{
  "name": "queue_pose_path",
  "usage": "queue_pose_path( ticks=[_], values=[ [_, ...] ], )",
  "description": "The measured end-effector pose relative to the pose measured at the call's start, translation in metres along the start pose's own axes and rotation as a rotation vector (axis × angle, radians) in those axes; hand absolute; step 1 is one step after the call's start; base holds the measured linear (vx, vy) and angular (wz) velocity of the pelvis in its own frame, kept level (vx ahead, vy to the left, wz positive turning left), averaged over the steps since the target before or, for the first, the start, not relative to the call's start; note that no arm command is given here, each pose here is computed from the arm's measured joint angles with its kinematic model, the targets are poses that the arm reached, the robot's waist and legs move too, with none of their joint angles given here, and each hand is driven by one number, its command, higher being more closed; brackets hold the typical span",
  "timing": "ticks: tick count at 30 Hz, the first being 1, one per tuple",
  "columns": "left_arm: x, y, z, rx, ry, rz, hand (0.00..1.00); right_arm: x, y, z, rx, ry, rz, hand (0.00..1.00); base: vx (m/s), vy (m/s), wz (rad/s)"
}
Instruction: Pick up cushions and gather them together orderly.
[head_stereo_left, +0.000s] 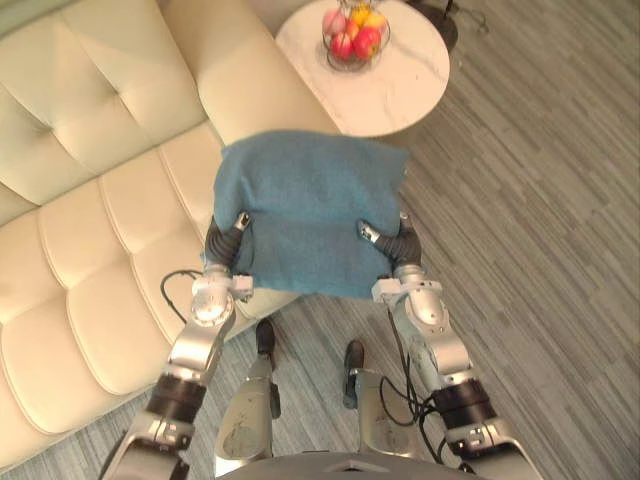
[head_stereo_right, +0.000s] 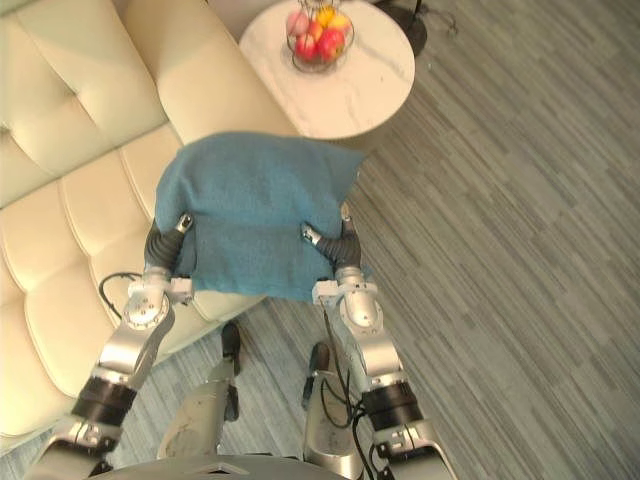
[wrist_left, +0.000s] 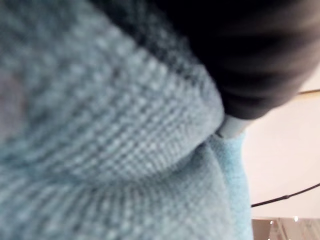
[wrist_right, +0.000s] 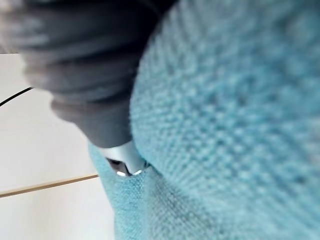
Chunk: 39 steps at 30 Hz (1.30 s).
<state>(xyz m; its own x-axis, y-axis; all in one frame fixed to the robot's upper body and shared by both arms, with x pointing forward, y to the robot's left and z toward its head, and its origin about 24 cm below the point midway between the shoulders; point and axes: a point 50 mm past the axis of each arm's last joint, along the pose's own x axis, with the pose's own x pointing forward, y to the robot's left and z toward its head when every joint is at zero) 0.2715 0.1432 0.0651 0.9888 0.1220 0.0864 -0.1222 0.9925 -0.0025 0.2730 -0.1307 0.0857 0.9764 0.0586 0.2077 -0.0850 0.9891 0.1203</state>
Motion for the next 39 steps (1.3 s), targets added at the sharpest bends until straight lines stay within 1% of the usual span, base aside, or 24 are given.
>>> queue_pose_path(
  ticks=[6, 13, 17, 21, 25, 29, 34, 39],
  values=[
    [-0.043, 0.012, -0.024, -0.061, 0.095, 0.035, 1.0, -0.023, 0.004, -0.012, -0.011, 0.05, 0.036, 1.0, 0.02, -0.01, 0.05],
    [-0.064, 0.024, -0.03, -0.07, 0.127, 0.051, 1.0, -0.037, 0.011, -0.011, -0.017, 0.052, 0.081, 1.0, 0.0, -0.007, 0.14],
    [-0.063, 0.023, -0.028, -0.076, 0.118, 0.051, 1.0, -0.036, 0.011, -0.01, -0.017, 0.046, 0.083, 1.0, -0.04, -0.054, 0.71],
    [-0.056, 0.016, -0.018, -0.115, 0.075, 0.066, 1.0, -0.023, 0.008, 0.0, -0.048, -0.007, 0.058, 1.0, -0.14, -0.062, 1.16],
    [-0.051, 0.012, -0.013, -0.127, 0.036, 0.055, 1.0, -0.012, 0.005, 0.011, -0.082, -0.06, 0.038, 1.0, -0.11, 0.041, 1.06],
    [-0.041, 0.006, -0.005, -0.136, -0.02, 0.025, 1.0, -0.008, -0.002, 0.015, -0.08, -0.079, -0.011, 1.0, 0.0, 0.286, 0.65],
    [-0.041, 0.018, -0.011, -0.121, 0.005, 0.054, 1.0, -0.006, 0.012, 0.007, -0.026, -0.057, -0.015, 1.0, -0.02, 0.304, 0.29],
    [-0.045, 0.02, -0.018, -0.12, 0.036, 0.072, 1.0, -0.008, 0.011, -0.011, -0.038, 0.022, -0.001, 1.0, -0.05, 0.246, 0.28]
  ],
)
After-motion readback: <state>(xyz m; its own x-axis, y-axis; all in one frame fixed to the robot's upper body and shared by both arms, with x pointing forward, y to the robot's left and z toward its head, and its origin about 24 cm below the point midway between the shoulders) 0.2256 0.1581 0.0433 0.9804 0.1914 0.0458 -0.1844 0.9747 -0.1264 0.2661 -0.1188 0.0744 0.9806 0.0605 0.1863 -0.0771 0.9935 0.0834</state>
